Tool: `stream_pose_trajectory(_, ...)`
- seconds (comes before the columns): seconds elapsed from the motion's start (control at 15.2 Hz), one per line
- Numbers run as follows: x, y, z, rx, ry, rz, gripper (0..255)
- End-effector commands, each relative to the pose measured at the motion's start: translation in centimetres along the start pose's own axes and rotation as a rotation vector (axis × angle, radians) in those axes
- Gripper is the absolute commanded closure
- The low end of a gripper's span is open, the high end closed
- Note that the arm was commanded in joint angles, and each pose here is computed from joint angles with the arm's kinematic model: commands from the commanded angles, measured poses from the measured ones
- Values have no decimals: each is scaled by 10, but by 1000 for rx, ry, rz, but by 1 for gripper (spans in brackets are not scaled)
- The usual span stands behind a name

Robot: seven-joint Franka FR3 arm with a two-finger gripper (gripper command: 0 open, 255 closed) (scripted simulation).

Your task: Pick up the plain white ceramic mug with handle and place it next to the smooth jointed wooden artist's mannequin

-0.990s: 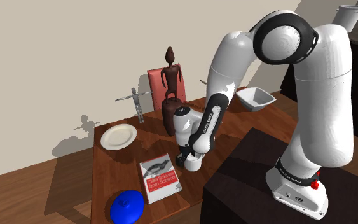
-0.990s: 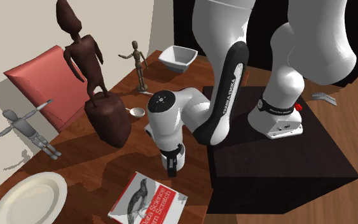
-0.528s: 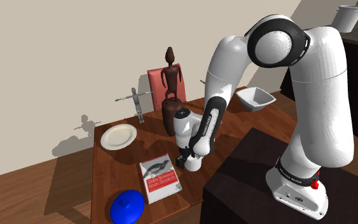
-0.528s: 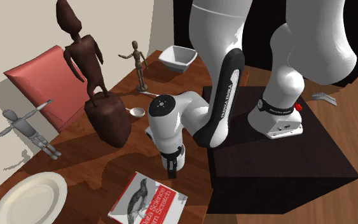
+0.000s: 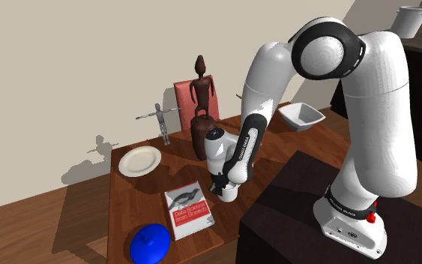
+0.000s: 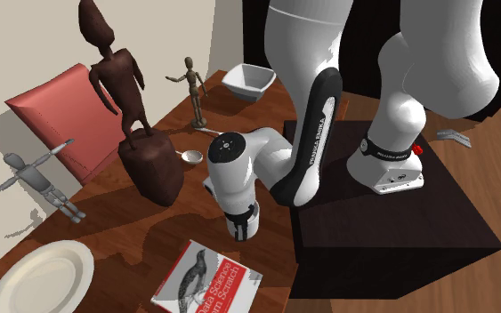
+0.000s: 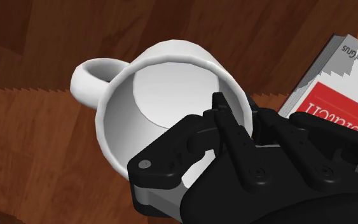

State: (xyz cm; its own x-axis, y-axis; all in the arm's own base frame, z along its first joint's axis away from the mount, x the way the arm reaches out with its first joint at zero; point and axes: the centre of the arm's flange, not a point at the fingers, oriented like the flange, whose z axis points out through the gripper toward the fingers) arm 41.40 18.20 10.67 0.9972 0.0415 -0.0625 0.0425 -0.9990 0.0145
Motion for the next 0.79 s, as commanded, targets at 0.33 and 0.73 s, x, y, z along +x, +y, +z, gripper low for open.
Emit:
stream_pose_trajectory(0.33,-1,0,-11,0,0,0,255)
stream_pose_trajectory(0.73,-3,1,-42,0,0,0,255)
